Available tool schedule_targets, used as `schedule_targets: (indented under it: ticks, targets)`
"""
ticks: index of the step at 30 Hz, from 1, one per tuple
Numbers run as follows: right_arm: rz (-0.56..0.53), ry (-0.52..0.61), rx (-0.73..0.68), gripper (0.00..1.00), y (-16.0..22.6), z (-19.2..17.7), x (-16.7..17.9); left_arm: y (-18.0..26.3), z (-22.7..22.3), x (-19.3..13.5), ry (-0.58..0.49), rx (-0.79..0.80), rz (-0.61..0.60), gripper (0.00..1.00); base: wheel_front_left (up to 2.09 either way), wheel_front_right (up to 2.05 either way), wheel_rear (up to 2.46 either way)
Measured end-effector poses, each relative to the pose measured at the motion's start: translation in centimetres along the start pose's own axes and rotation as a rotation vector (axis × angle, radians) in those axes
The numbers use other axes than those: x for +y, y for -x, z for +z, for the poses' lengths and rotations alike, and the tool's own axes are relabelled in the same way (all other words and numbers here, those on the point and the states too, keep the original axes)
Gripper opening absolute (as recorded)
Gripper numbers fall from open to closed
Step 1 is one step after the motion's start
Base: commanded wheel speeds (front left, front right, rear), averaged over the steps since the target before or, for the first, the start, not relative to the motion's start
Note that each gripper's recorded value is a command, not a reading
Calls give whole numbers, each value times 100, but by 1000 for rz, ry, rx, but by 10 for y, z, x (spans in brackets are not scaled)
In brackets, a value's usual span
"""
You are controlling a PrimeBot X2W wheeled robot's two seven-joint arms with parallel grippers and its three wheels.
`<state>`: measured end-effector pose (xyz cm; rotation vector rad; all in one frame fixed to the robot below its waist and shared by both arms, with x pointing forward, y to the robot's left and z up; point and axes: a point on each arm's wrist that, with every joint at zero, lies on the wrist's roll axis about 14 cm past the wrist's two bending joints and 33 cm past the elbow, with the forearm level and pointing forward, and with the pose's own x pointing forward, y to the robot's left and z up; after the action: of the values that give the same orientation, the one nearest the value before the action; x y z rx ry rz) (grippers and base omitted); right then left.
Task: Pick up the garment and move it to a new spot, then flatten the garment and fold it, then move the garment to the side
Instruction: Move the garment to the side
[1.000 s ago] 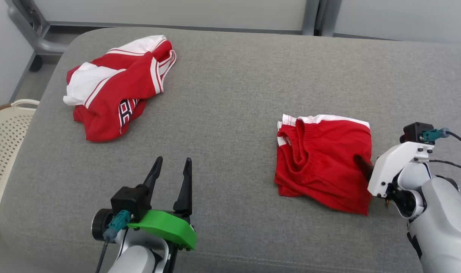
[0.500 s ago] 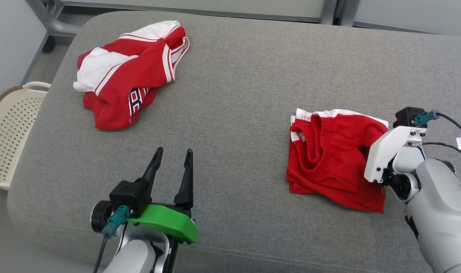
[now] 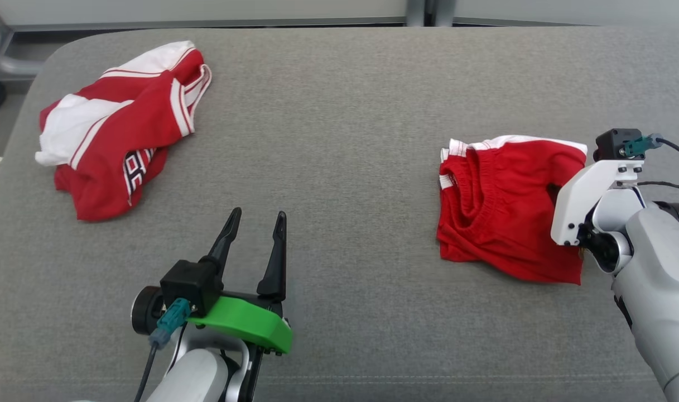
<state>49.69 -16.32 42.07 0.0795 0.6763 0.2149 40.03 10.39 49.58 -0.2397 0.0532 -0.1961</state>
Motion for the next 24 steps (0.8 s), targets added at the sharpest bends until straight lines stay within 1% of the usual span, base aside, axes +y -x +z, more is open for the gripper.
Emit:
schedule_targets:
  ticks: [5, 14, 19, 24]
  targets:
    - [-67, -34, -36, 0, 17, 5, -31, -15, -5, -30, 1, 15, -98, 100, 0, 0, 0]
    - [-190, -95, -71, 0, 48, 0, -85, -40, -17, -81, 6, 44, -261, 100, 0, 0, 0]
    - [-228, -104, -84, 0, 52, 2, -102, -49, -22, -92, 9, 54, -299, 100, 0, 0, 0]
    - [-262, -73, -104, 0, 46, 22, -118, -60, -24, -93, 8, 53, -315, 100, 0, 0, 0]
